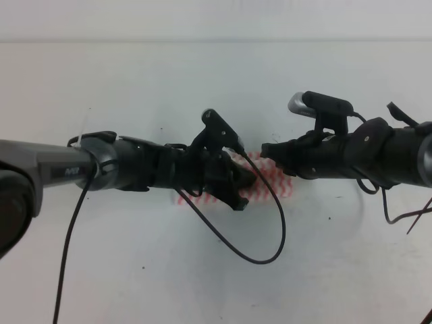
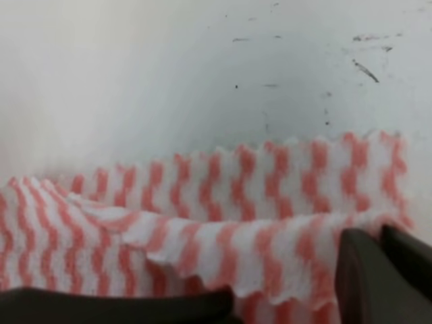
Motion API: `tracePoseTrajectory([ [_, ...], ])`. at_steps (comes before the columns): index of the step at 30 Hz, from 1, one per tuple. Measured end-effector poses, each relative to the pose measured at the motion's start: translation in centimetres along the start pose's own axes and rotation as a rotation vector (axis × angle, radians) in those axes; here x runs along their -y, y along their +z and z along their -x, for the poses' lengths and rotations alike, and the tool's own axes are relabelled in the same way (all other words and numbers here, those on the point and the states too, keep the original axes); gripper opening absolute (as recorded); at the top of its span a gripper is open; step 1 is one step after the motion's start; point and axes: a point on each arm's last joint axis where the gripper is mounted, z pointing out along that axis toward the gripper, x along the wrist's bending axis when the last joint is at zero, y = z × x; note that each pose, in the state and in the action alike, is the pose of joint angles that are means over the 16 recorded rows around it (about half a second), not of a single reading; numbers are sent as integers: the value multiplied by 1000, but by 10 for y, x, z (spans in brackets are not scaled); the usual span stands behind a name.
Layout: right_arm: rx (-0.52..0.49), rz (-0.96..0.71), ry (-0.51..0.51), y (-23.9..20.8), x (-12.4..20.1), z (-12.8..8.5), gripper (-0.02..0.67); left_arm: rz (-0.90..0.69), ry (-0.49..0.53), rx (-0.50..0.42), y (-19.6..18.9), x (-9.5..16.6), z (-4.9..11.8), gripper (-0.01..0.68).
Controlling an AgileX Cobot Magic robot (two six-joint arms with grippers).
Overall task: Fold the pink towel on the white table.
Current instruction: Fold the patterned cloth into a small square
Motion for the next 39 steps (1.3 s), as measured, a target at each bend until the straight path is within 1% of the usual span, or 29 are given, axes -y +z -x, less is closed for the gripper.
tracePoseTrajectory([
  [20,9,-32,2,8,6,4,-17,31,28,-44,4,-2,-5,5],
  [30,12,-25,3,8,6,4,-17,25,39,-41,8,3,-6,5],
  [39,16,-14,3,8,5,4,-17,47,59,-38,10,-3,-9,5],
])
